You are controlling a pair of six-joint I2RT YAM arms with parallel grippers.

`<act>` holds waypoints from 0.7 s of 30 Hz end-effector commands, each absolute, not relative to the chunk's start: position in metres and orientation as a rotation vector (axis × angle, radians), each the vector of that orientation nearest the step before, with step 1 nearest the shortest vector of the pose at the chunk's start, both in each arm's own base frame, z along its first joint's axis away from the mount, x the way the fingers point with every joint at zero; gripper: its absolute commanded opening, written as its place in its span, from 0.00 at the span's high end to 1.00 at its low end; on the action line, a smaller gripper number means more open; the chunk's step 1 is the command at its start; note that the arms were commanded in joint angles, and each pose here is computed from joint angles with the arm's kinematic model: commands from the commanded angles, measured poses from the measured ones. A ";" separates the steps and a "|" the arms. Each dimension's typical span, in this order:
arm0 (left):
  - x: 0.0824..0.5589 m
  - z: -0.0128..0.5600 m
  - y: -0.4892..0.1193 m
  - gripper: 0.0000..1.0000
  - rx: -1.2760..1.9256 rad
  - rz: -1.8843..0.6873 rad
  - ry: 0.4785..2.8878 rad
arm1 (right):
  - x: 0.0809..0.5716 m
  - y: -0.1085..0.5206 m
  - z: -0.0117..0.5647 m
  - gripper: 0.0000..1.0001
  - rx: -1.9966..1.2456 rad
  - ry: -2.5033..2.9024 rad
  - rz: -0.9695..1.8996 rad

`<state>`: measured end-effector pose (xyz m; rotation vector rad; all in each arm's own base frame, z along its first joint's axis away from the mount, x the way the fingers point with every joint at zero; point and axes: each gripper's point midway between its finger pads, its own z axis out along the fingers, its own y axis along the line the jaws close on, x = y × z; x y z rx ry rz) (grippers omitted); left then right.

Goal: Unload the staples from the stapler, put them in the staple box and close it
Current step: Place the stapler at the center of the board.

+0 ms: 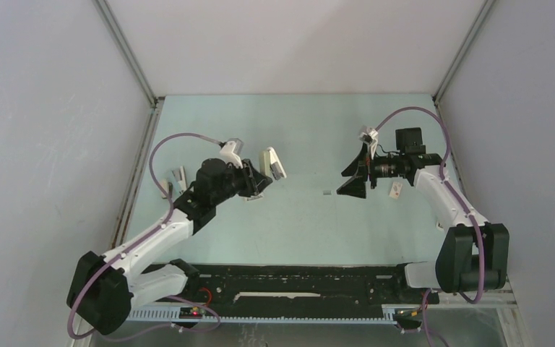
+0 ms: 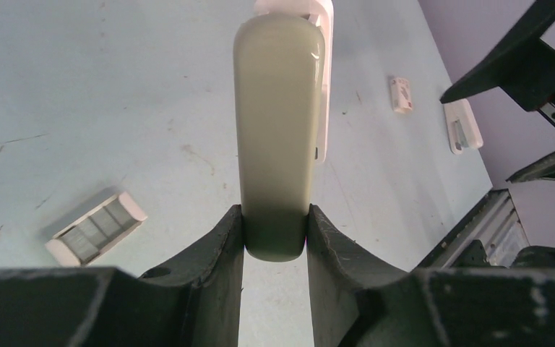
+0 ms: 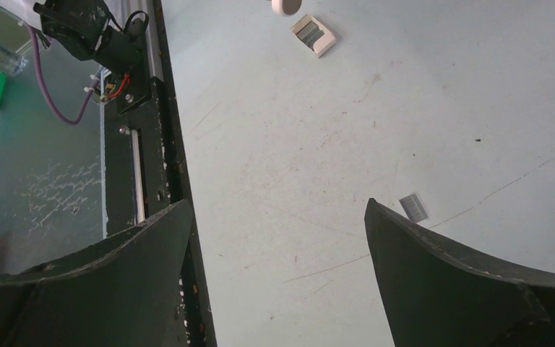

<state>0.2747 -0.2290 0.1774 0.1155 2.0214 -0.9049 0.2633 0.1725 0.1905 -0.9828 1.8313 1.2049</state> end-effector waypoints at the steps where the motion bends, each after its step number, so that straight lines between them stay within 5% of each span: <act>1: 0.287 0.199 -0.213 1.00 0.037 -0.871 1.965 | 0.262 0.174 0.205 0.00 -0.990 1.769 1.202; 21: 0.320 0.198 -0.140 1.00 -0.156 -0.641 2.057 | 0.263 0.172 0.199 0.00 -0.977 1.787 1.200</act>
